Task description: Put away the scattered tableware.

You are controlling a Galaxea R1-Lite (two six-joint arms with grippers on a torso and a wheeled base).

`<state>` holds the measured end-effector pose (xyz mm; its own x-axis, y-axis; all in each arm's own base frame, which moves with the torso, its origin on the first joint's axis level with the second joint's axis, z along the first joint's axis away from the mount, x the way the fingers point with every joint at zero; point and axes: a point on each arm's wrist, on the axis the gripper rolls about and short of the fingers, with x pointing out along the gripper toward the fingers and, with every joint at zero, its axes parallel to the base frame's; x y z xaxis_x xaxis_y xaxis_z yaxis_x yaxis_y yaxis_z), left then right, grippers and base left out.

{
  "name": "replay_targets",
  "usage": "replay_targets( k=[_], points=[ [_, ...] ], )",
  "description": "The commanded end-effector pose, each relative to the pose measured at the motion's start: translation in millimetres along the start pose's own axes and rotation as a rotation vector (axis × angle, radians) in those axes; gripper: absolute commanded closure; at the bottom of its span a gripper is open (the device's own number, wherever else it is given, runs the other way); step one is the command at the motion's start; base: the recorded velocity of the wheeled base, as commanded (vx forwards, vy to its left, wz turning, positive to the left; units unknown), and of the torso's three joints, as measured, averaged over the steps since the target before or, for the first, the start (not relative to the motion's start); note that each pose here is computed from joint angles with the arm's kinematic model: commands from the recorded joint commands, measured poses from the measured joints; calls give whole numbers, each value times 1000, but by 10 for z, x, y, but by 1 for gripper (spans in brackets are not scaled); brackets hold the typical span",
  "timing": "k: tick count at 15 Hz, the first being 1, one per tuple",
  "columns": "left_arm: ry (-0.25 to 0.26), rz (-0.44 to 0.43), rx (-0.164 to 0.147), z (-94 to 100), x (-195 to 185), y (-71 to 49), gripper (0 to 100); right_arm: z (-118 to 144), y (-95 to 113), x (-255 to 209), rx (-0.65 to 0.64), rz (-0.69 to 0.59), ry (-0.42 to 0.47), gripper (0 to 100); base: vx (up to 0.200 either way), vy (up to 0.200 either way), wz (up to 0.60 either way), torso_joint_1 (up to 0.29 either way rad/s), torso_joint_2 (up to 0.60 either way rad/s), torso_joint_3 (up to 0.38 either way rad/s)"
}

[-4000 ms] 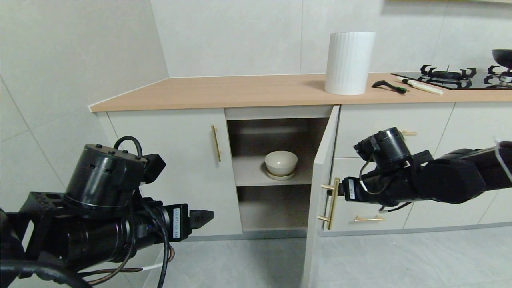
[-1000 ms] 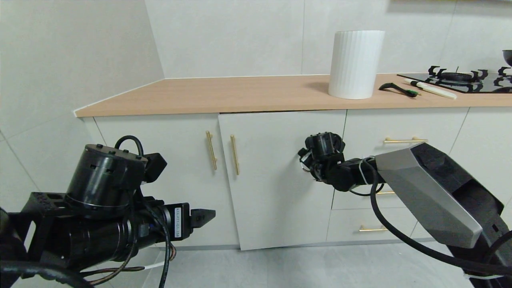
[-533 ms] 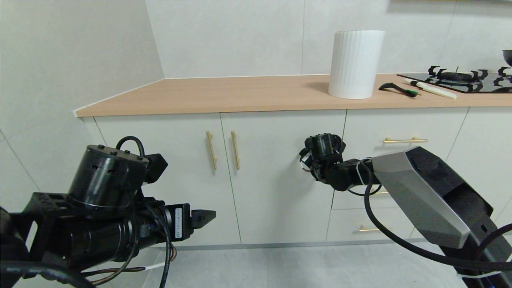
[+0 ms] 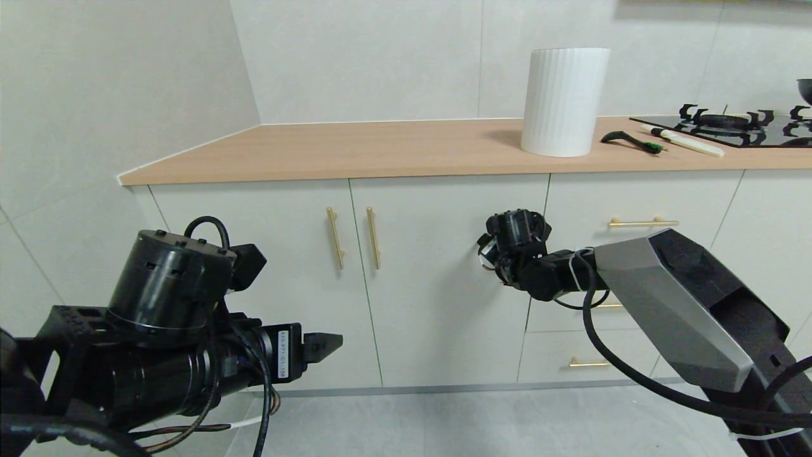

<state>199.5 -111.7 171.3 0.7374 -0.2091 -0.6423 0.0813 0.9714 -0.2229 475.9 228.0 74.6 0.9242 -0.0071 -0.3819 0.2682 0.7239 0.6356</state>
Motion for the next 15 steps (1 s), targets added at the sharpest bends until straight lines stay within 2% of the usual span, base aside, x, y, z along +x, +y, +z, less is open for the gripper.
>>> replay_targets(
  k=[1, 3, 4, 5, 6, 7, 8, 9, 11, 13, 15],
  points=[
    [-4, -2, -1, 4, -12, 1, 0, 233, 139, -451, -7, 33, 35, 0, 0, 0, 0, 0, 0, 0],
    [-16, -8, -4, 15, -41, 2, 0, 337, 192, -859, -25, 82, 107, 0, 0, 0, 0, 0, 0, 0],
    [-60, -18, -11, 30, -103, 14, 0, 515, 202, -1322, -44, 123, 130, 0, 0, 0, 0, 0, 0, 0],
    [-115, -20, -10, 59, -205, 41, 0, 629, 110, -1647, -88, 128, 132, 0, 0, 0, 0, 0, 0, 0],
    [-157, -24, 4, 60, -337, 87, 0, 796, 17, -1992, -146, 160, 110, 0, 0, 0, 0, 0, 0, 0],
    [-176, -29, 10, 59, -401, 108, 0, 847, -38, -2128, -169, 172, 99, 0, 0, 0, 0, 0, 0, 0],
    [-234, -48, 31, 12, -619, 180, 0, 1048, -217, -2574, -247, 220, 31, 0, 0, 0, 0, 0, 0, 0],
    [-262, -57, 41, -15, -720, 213, 0, 1115, -325, -2784, -285, 241, 2, 0, 0, 0, 0, 0, 0, 0],
    [-351, -86, 59, -167, -1041, 349, 0, 1301, -710, -3441, -405, 308, -116, 0, 0, 0, 0, 0, 0, 0],
    [-465, -83, 87, -467, -1357, 577, 0, 1440, -1255, -4070, -453, 323, -276, 0, 0, 0, 0, 0, 0, 0],
    [-561, -44, 114, -757, -1573, 773, 0, 1437, -1669, -4489, -462, 277, -430, 0, 0, 0, 0, 0, 0, 0]
  ],
)
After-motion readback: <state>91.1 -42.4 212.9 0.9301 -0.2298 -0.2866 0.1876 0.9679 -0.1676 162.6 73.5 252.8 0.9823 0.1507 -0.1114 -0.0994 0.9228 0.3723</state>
